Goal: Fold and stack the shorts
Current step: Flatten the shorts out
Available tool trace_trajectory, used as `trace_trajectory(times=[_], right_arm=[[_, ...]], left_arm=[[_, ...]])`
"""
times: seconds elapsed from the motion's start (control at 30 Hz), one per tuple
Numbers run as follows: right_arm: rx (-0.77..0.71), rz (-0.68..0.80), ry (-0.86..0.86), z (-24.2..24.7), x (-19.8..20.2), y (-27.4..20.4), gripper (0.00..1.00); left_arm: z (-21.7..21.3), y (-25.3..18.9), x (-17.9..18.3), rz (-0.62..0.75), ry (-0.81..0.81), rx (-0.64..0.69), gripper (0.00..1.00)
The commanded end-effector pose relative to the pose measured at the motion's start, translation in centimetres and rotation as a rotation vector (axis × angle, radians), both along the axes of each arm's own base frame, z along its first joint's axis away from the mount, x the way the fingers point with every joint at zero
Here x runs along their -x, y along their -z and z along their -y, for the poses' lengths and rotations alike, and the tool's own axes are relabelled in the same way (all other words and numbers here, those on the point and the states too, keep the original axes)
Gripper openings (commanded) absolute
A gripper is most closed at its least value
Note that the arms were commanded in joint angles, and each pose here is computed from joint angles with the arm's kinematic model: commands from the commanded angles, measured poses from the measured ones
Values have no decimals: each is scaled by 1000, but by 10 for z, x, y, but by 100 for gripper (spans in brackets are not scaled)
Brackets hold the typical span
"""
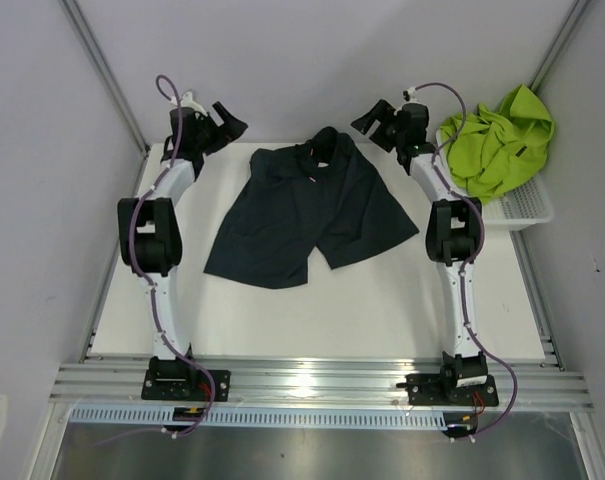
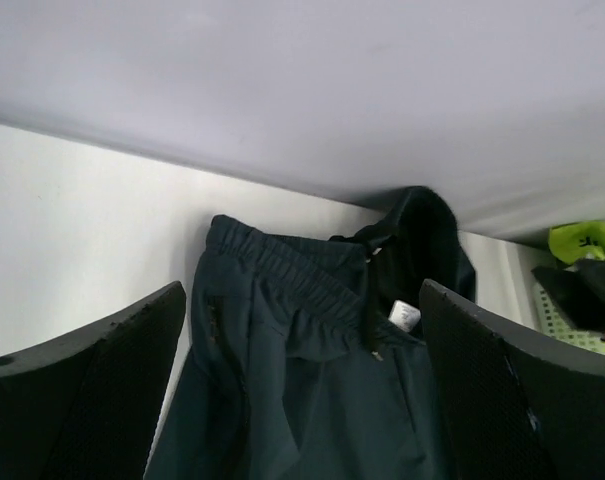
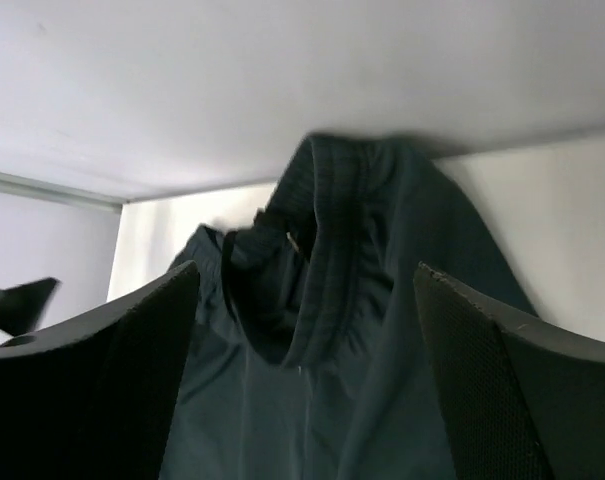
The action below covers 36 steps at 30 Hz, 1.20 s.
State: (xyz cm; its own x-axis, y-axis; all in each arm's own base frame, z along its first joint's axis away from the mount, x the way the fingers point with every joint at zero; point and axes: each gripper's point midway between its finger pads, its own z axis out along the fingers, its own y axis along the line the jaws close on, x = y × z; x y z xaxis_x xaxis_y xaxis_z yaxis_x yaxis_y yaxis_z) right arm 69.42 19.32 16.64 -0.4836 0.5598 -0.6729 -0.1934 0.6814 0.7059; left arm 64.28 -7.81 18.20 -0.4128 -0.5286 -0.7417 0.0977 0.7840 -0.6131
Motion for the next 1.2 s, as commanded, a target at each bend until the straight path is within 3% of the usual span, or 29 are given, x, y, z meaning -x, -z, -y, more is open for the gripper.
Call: trace_trajectory(times=[0.0, 0.2, 0.33, 0.37, 0.4, 0.43, 0.53, 0.67, 0.73, 1.0, 1.17], right_arm=[[42, 154, -24, 3, 27, -97, 88], [213, -200, 32, 33, 113, -30, 74], [373, -370, 94, 68, 177, 5, 67], [394, -357, 123, 77, 188, -7, 65], [418, -414, 132, 86, 206, 13, 63], [435, -427, 152, 95, 216, 17, 58], [448, -473, 181, 112, 245, 27, 51], [460, -551, 236, 126, 265, 50, 50], [470, -586, 254, 130, 273, 65, 55], [519, -689, 284, 139, 268, 113, 57], [547, -698, 309, 145, 246, 119, 56]], left_arm=[[-1, -109, 23, 192, -33, -48, 99], [31, -90, 108, 46, -45, -114, 99], [39, -34, 176, -79, -52, -116, 99], [36, -14, 192, -123, -51, -117, 99], [37, -24, 204, -101, -43, -107, 99], [34, 7, 224, -169, -38, -111, 99], [41, -5, 236, -96, -6, -99, 99], [52, -7, 231, -138, 36, -135, 99], [59, -3, 229, -155, 37, -145, 99], [58, 31, 235, -248, 5, -146, 99], [49, 29, 236, -231, -35, -160, 99]])
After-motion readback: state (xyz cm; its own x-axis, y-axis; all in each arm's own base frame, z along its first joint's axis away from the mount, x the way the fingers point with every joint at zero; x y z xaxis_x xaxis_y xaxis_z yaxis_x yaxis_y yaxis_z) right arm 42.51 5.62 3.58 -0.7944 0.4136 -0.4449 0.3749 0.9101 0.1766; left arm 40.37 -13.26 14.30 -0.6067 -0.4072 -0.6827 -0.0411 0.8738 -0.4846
